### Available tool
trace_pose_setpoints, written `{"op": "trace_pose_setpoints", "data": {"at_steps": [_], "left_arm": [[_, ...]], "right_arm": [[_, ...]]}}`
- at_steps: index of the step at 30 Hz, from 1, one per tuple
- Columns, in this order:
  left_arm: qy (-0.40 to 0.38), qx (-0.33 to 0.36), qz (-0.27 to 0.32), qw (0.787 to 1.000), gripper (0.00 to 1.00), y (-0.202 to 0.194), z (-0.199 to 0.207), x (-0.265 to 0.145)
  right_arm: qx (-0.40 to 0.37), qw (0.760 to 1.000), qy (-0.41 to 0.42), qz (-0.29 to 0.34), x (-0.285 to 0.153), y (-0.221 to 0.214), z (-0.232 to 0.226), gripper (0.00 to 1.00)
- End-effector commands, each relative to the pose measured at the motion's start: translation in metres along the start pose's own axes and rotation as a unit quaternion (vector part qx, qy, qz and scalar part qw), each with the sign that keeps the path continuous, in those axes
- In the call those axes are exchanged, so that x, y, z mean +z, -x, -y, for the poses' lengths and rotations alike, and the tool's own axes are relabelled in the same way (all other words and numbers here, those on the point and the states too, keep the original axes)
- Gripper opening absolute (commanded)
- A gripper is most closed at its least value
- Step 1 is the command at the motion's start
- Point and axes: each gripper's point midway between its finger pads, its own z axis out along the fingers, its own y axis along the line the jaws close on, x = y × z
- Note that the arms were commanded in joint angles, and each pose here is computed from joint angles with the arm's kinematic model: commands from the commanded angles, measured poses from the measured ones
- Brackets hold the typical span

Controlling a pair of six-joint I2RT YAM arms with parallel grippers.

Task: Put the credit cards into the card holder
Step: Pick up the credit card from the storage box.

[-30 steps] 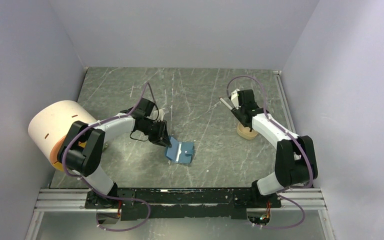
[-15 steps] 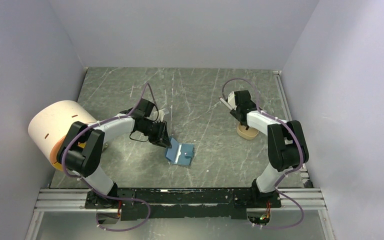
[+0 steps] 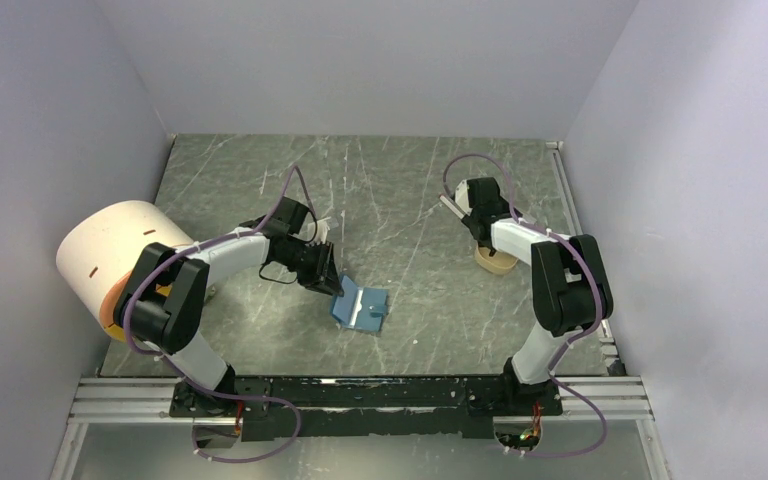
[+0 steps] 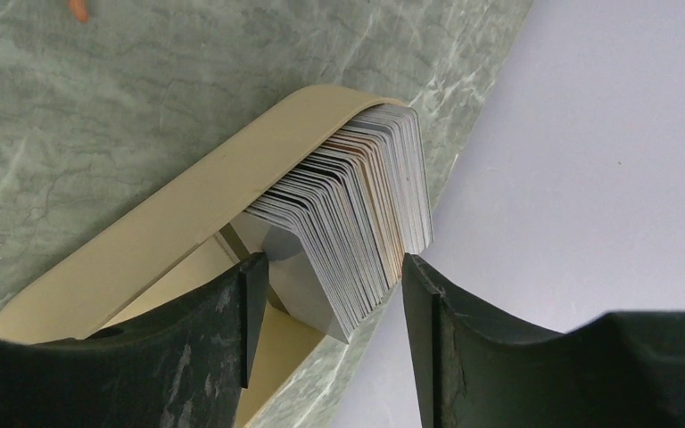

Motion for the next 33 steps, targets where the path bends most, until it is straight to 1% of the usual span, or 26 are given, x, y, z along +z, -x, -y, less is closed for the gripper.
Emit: {"op": "trace_pose_setpoints", "data": {"at_steps": [1,5,7,9,16,21,27,33], "left_arm": [[-0.019,0.015,0.012,1.000,0.26,0.003,0.010,-0.007],[-0.023,0.013,0.013,1.000,0.26,0.003,0.011,-0.006],[-0.025,0.013,0.011,1.000,0.26,0.002,0.011,-0.006],[-0.025,0.013,0.011,1.000,0.26,0.002,0.011,-0.006],[-0.023,0.014,0.011,1.000,0.26,0.002,0.011,-0.006],[-0.023,0.014,0.010,1.000,0.26,0.002,0.011,-0.006],[-0.023,0.014,0.009,1.000,0.26,0.002,0.010,-0.006],[-0.023,0.012,0.007,1.000,0.26,0.002,0.010,-0.005]], "right_arm": [[0.017,1.000,-0.026,0.005,-0.005,0.008,0.023,0.59],[0.016,0.999,-0.032,0.004,-0.010,0.007,0.029,0.57],[0.025,0.999,-0.038,0.015,-0.013,0.015,0.038,0.55],[0.024,0.999,-0.035,0.015,-0.012,0.016,0.037,0.53],[0.025,0.999,-0.032,0.014,-0.012,0.015,0.037,0.43],[0.025,0.999,-0.026,0.012,-0.011,0.016,0.035,0.34],[0.030,0.999,-0.019,0.016,-0.013,0.017,0.034,0.31],[0.034,0.999,-0.006,0.008,-0.014,0.014,0.030,0.15]]}}
